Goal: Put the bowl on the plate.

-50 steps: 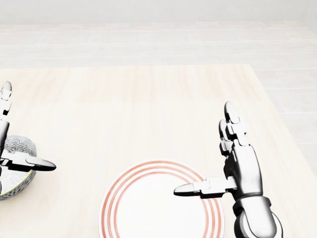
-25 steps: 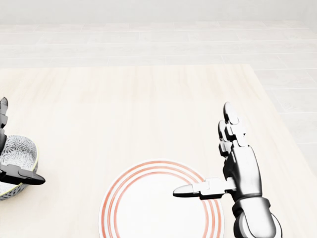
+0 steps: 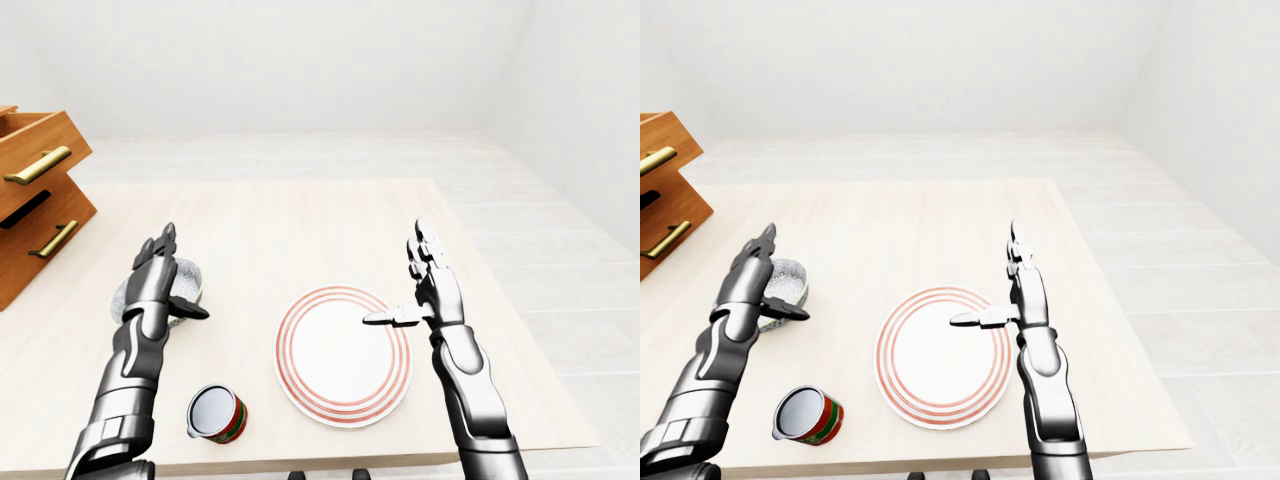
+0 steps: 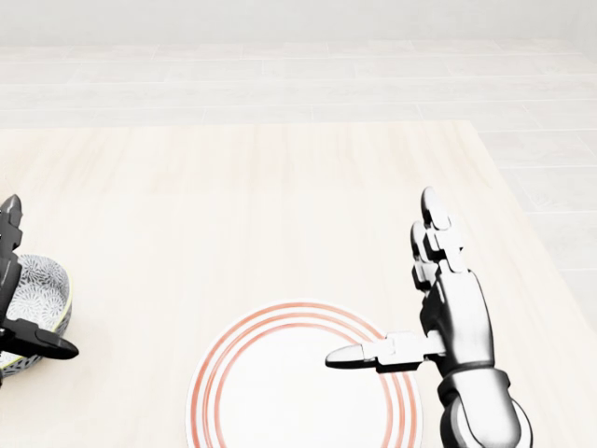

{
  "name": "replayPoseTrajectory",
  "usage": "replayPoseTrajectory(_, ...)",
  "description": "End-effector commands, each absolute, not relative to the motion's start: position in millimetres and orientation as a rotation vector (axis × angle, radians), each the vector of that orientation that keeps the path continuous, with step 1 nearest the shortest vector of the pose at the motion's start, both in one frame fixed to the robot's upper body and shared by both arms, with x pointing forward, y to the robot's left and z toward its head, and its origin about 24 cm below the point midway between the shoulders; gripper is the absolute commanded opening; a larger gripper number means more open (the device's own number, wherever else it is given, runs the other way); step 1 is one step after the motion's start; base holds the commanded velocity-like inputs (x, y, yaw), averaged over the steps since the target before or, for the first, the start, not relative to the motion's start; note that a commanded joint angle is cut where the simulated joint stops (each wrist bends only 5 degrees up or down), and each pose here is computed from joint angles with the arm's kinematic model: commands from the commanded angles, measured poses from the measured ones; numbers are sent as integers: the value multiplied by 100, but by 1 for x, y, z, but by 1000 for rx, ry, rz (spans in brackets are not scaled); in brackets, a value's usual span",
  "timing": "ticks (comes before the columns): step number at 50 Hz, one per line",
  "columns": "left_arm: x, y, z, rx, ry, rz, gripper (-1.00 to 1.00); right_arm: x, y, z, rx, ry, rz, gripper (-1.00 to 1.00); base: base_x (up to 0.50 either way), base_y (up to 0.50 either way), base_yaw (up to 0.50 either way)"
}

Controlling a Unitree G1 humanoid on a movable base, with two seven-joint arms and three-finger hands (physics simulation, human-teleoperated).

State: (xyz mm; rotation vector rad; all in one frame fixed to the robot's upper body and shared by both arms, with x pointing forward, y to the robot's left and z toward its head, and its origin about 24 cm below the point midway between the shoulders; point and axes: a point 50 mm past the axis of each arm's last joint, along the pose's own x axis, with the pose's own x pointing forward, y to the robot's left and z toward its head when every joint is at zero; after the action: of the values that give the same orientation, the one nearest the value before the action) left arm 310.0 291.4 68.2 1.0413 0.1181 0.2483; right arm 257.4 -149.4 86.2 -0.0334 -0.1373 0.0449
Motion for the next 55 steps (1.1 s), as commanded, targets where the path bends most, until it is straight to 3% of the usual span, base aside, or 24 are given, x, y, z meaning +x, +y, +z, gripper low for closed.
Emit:
replayPoseTrajectory(1,311,292,63,1109,134,255,100,259,-150,90,-37,-152,47,100,0,0,0)
replayPoseTrajectory(42,287,300,29,1116,245,251,100,259,-148,83,-36,-122,48,100,0,0,0)
replayPoseTrajectory(55,285,304,33,1231,228,250,100,258,-147,80,-32,-112,51,100,0,0,0)
